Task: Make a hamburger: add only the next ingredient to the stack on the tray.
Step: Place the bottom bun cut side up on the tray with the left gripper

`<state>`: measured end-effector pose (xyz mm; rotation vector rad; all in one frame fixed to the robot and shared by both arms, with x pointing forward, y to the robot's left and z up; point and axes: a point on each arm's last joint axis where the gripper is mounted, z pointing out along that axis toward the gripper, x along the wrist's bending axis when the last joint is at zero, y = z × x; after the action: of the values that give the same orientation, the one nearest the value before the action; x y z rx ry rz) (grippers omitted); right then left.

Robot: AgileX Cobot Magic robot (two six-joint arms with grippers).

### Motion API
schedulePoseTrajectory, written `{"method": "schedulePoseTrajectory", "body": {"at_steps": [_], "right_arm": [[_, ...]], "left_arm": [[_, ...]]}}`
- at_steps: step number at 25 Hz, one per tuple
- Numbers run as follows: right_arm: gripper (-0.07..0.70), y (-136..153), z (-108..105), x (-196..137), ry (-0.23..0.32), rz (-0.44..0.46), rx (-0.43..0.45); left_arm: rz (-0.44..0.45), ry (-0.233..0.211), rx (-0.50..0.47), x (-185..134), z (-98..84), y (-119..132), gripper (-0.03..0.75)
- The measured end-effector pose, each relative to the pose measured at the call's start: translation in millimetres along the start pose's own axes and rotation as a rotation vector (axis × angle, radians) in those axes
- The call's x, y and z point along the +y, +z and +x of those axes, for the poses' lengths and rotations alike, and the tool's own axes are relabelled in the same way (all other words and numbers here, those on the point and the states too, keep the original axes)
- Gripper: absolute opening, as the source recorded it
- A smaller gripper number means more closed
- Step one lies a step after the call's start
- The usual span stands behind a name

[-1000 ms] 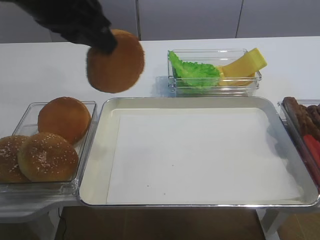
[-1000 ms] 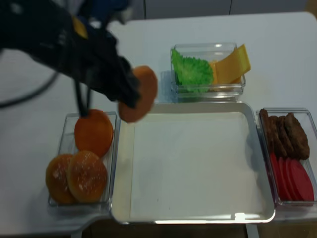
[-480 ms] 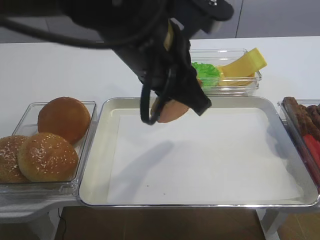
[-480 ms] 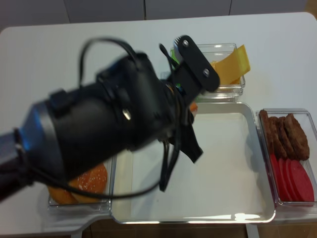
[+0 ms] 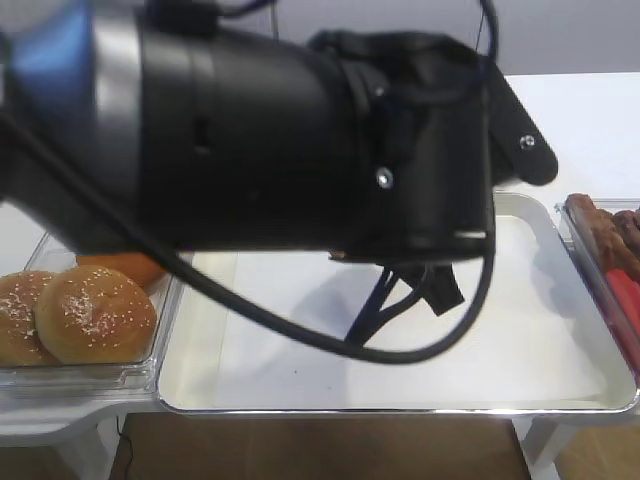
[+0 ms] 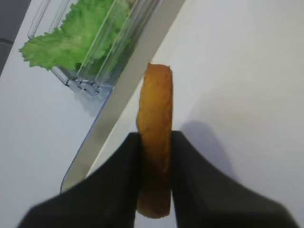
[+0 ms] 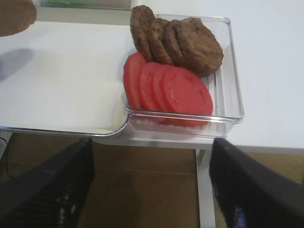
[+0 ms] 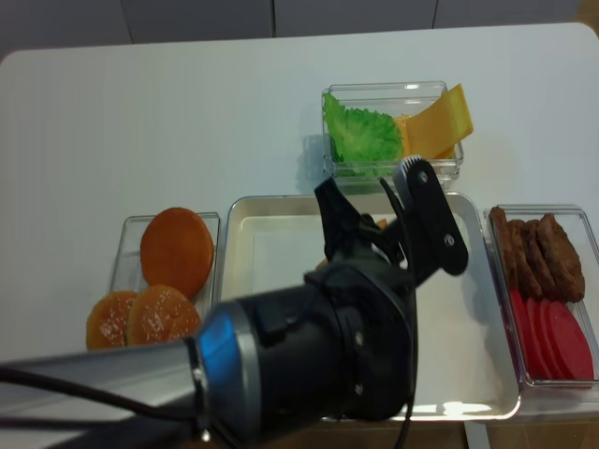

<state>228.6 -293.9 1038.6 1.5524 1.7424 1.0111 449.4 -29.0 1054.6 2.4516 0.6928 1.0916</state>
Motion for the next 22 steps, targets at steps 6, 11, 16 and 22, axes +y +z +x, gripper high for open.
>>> {"method": "schedulePoseTrajectory", "body": {"at_steps": [6, 11, 16, 22], "right_arm": [[0.573, 0, 0, 0, 0.0, 0.0, 0.0], [0.573, 0, 0, 0, 0.0, 0.0, 0.0], [0.573, 0, 0, 0, 0.0, 0.0, 0.0], [0.573, 0, 0, 0, 0.0, 0.0, 0.0]], "left_arm": [[0.021, 0.004, 0.012, -2, -14.9, 10, 0.137], [0.034, 0.007, 0.016, -3, -19.3, 15, 0.137], [0.045, 0.002, 0.016, -4, -22.1, 17, 0.137], [0.065, -0.007, 0.013, -6, -23.4, 18, 0.139]]}}
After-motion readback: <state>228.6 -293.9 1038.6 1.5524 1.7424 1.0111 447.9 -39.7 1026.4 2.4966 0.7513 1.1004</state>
